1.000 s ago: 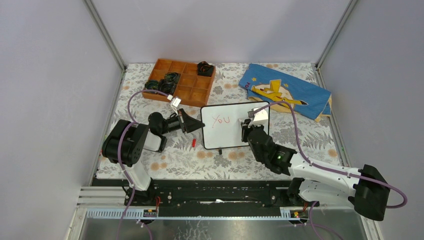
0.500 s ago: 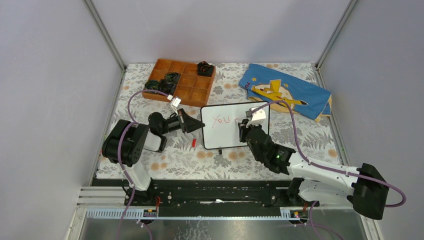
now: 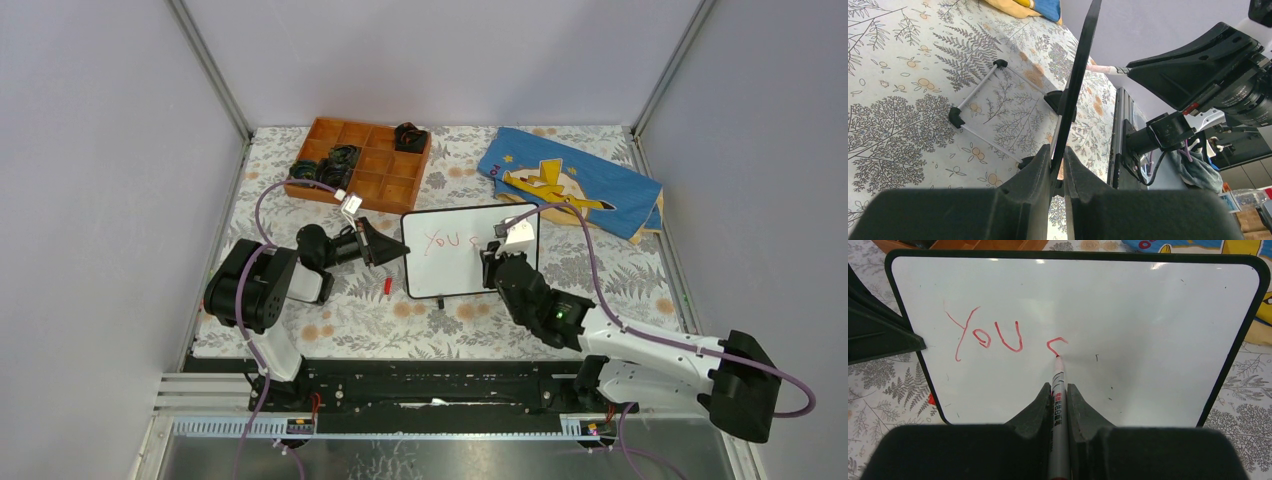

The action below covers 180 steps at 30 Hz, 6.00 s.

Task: Write a sentence on the whiteboard

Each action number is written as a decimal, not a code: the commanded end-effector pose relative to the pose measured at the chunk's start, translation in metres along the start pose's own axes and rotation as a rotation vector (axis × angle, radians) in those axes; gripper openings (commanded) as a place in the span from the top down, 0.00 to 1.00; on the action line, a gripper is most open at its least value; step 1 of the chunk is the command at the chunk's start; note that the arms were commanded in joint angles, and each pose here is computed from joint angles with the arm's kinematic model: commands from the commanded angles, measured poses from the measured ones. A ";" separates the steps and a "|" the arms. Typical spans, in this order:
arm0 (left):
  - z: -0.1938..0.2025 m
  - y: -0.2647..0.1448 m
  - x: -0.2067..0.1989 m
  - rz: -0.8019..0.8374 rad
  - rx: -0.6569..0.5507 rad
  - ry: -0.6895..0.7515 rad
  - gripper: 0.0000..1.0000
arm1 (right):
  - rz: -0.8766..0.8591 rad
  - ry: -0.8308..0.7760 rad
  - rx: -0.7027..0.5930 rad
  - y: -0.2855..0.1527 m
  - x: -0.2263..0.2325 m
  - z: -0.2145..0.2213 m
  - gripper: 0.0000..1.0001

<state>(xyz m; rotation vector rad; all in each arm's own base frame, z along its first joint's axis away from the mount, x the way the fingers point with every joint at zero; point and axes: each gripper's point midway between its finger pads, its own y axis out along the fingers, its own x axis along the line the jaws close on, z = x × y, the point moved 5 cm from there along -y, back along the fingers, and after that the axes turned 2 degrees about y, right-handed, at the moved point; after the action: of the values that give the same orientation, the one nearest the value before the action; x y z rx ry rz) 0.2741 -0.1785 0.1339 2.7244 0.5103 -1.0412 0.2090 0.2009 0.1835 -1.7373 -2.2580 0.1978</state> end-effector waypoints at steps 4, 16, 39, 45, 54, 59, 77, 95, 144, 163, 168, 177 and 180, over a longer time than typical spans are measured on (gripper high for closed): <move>-0.006 0.004 -0.006 0.029 0.002 0.051 0.80 | 0.042 0.021 -0.028 -0.006 -0.010 -0.008 1.00; -0.006 0.004 -0.007 0.028 0.004 0.052 0.80 | 0.088 0.024 -0.096 -0.012 -0.019 -0.026 1.00; -0.004 0.005 -0.007 0.029 0.011 0.053 0.80 | 0.108 0.027 -0.106 0.001 -0.014 -0.031 1.00; -0.004 0.006 -0.007 0.032 0.013 0.053 0.80 | 0.068 0.028 -0.092 0.001 -0.009 -0.029 1.00; -0.004 0.006 -0.008 0.031 0.013 0.056 0.80 | 0.048 0.019 -0.036 0.000 -0.011 -0.011 1.00; -0.005 0.006 -0.008 0.031 0.014 0.056 0.80 | 0.067 0.008 -0.014 -0.002 -0.016 -0.003 1.00; -0.004 0.006 -0.007 0.025 0.020 0.056 0.80 | 0.141 -0.019 -0.036 -0.004 -0.026 -0.012 1.00; -0.003 0.007 -0.007 0.026 0.025 0.058 0.80 | 0.151 -0.015 -0.084 0.002 -0.020 -0.033 1.00; -0.002 0.008 -0.010 0.027 0.033 0.064 0.80 | 0.126 0.033 -0.114 -0.004 -0.026 -0.040 1.00; -0.001 0.008 -0.009 0.024 0.040 0.062 0.80 | 0.122 0.037 -0.055 0.003 -0.031 -0.025 1.00; -0.001 0.009 -0.009 0.023 0.042 0.062 0.80 | 0.122 0.040 -0.020 0.000 -0.034 -0.013 1.00; -0.001 0.008 -0.009 0.021 0.042 0.063 0.80 | 0.124 0.039 0.018 -0.002 -0.038 0.000 1.00; -0.001 0.008 -0.009 0.023 0.043 0.064 0.80 | 0.123 0.041 0.025 -0.002 -0.038 0.003 1.00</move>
<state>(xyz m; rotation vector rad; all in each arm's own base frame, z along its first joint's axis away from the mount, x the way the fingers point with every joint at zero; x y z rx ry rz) 0.2692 -0.1847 0.1334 2.7722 0.5000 -1.0399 0.2167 0.1666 0.1815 -1.8596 -2.1362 0.2103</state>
